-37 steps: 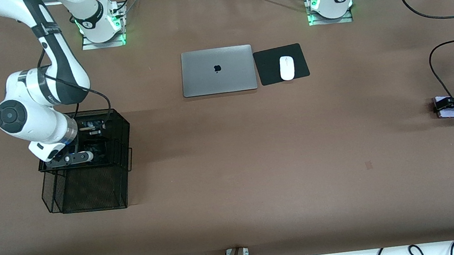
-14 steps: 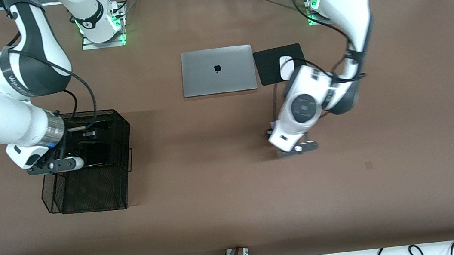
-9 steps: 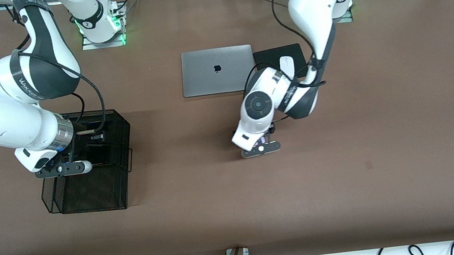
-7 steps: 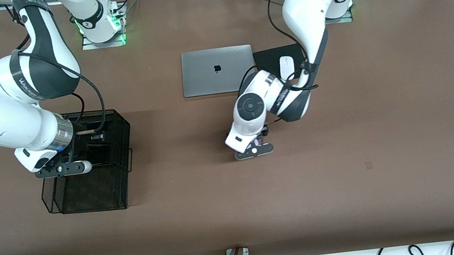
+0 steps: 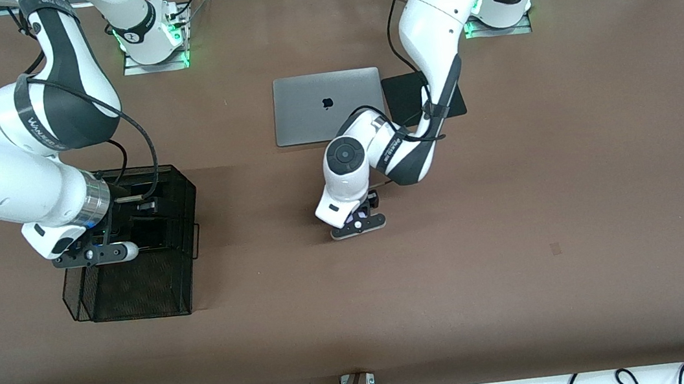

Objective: Place phones with both arms
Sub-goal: 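Release the black phone in the basket while the left gripper carries the white phone, then set the white Huawei phone down beside the laptop with the left gripper, then grasp the white phone with the right gripper while the left gripper withdraws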

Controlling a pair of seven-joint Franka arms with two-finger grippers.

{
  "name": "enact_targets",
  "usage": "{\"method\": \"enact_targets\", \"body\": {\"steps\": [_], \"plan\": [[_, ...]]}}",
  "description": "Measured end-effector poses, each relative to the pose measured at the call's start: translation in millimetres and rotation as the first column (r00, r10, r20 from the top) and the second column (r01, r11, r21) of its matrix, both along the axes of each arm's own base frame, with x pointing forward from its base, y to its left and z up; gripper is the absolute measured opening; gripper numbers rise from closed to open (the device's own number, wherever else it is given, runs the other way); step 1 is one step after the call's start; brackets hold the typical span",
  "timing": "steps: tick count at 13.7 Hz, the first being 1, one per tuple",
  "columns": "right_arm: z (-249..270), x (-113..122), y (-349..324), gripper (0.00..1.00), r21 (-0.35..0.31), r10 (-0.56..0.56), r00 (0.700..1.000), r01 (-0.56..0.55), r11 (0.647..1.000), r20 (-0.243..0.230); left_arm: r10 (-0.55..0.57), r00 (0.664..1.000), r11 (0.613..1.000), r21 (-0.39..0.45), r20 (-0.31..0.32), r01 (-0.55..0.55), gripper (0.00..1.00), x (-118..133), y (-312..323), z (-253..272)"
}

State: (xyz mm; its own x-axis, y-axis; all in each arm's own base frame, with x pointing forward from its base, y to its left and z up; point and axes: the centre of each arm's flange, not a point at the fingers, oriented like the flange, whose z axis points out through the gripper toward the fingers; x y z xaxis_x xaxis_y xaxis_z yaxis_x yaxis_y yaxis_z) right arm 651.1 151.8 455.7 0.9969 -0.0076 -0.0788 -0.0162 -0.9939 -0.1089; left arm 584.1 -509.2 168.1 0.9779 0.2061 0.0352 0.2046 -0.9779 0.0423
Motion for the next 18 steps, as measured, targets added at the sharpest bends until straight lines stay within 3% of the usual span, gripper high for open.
{"method": "enact_targets", "body": {"steps": [1, 3, 5, 9, 11, 15, 18], "plan": [[0, 0, 0, 1.0, 0.0, 0.0, 1.0, 0.0, 1.0, 0.0, 0.005, 1.0, 1.0, 0.004, 0.005, -0.005, 0.85, -1, -2, 0], [0, 0, 0, 1.0, 0.0, 0.0, 1.0, 0.0, 1.0, 0.0, 0.016, 1.0, 1.0, 0.022, 0.019, -0.017, 0.99, -3, -3, -4], [0, 0, 1, 1.0, 0.0, 0.002, 1.0, -0.002, 1.0, -0.001, 0.024, 0.999, 0.999, 0.042, 0.025, -0.025, 1.0, -4, -4, -2], [-3, -10, 48, 1.0, -0.007, -0.009, 1.0, 0.009, 1.0, -0.008, 0.029, 0.997, 0.991, 0.131, -0.069, -0.02, 1.0, 21, 34, 45], [-8, -15, 87, 1.0, -0.01, -0.023, 1.0, 0.023, 1.0, 0.004, 0.011, 0.992, 0.989, 0.149, -0.127, 0.009, 1.0, 46, 81, 99], [-31, -33, 203, 1.0, 0.004, -0.012, 0.997, 0.012, 1.0, 0.074, -0.044, 0.958, 0.982, 0.166, -0.284, 0.094, 1.0, 81, 208, 175], [-78, -61, 296, 1.0, 0.023, 0.03, 0.99, -0.033, 0.999, 0.137, -0.116, 0.939, 0.971, 0.163, -0.323, 0.176, 1.0, 102, 333, 221]]}}
